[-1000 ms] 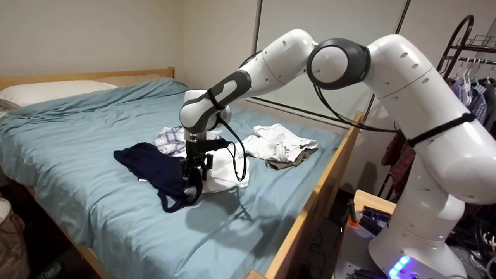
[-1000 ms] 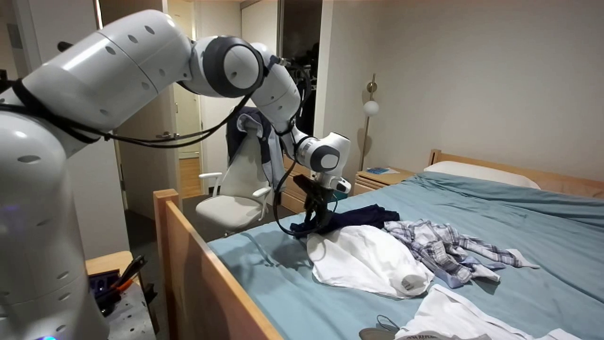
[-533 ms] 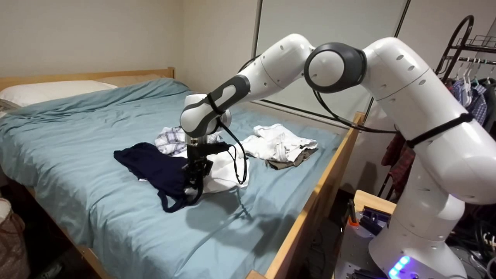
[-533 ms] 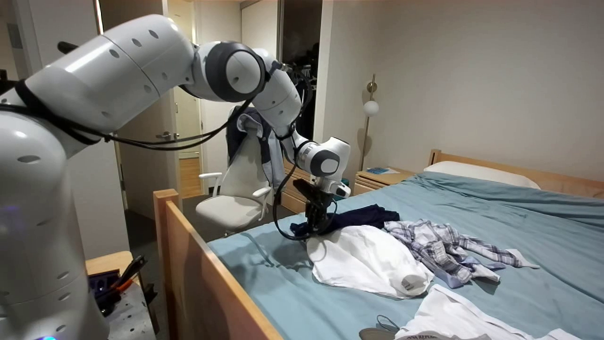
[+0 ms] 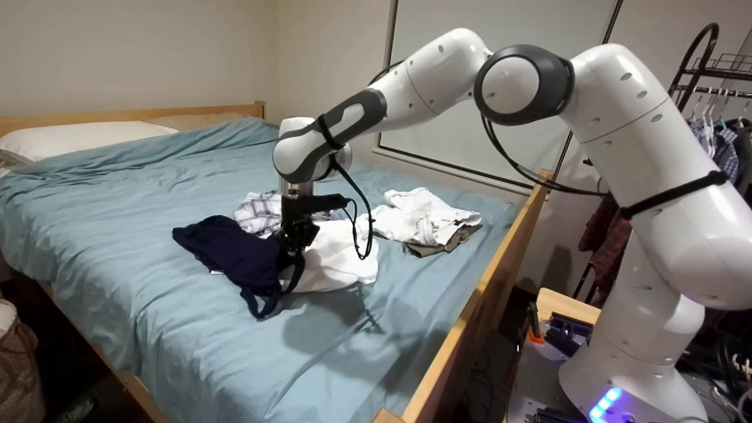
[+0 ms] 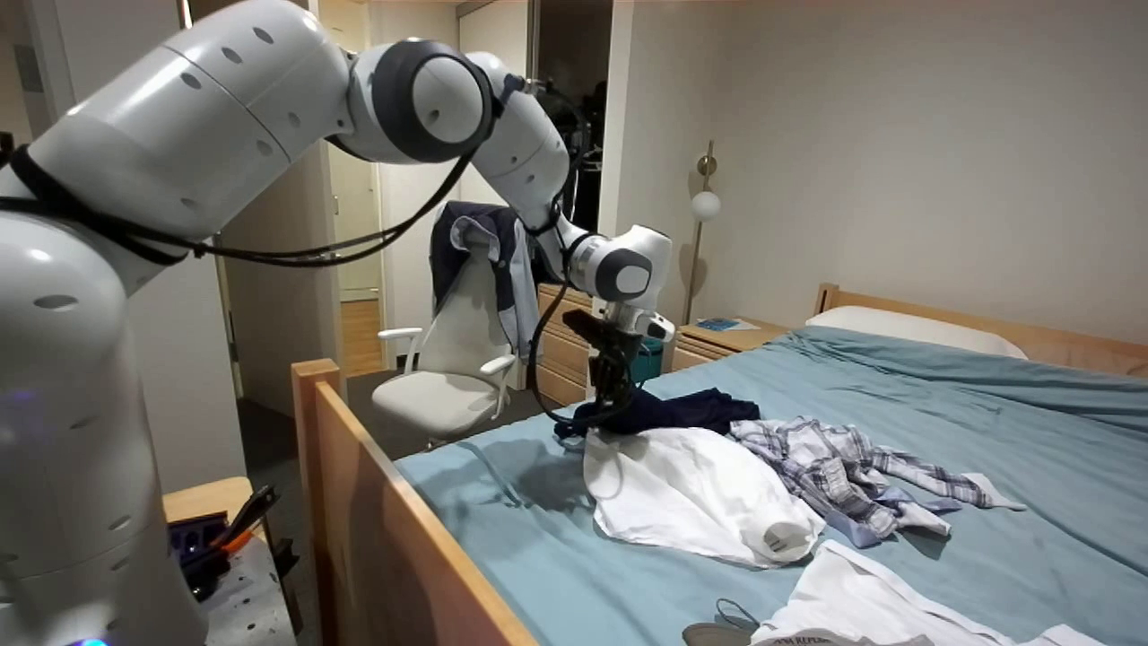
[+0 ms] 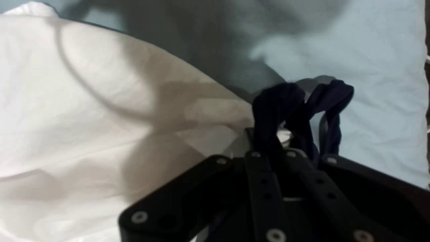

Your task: Fold the dark blue vest in half from top to bottom

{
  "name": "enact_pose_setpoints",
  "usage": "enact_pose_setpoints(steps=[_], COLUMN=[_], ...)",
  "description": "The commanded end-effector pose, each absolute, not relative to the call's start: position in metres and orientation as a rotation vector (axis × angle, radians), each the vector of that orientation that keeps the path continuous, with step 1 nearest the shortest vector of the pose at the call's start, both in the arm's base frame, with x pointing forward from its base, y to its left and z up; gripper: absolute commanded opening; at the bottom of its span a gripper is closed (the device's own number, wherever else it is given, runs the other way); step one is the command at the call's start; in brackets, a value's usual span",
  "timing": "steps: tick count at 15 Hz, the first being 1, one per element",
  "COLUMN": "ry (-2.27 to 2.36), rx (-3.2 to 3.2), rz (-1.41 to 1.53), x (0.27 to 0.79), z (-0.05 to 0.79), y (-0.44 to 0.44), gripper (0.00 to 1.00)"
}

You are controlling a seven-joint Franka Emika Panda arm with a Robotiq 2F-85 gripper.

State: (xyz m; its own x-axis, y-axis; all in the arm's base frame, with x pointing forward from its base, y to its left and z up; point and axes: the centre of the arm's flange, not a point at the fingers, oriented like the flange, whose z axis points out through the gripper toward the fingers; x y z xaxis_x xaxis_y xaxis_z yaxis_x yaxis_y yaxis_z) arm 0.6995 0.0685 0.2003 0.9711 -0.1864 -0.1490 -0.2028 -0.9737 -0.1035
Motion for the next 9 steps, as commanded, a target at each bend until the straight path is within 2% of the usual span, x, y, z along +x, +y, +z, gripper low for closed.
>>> enact_pose_setpoints(steps=[1,9], ry=[0.286,0.202], rx=[-3.029,-2.963], rz=[0.107,-0.32], x=[0.686,0.778], z=[0.271,0.34], y=[0.048,0.077], gripper=[0.08,0.07])
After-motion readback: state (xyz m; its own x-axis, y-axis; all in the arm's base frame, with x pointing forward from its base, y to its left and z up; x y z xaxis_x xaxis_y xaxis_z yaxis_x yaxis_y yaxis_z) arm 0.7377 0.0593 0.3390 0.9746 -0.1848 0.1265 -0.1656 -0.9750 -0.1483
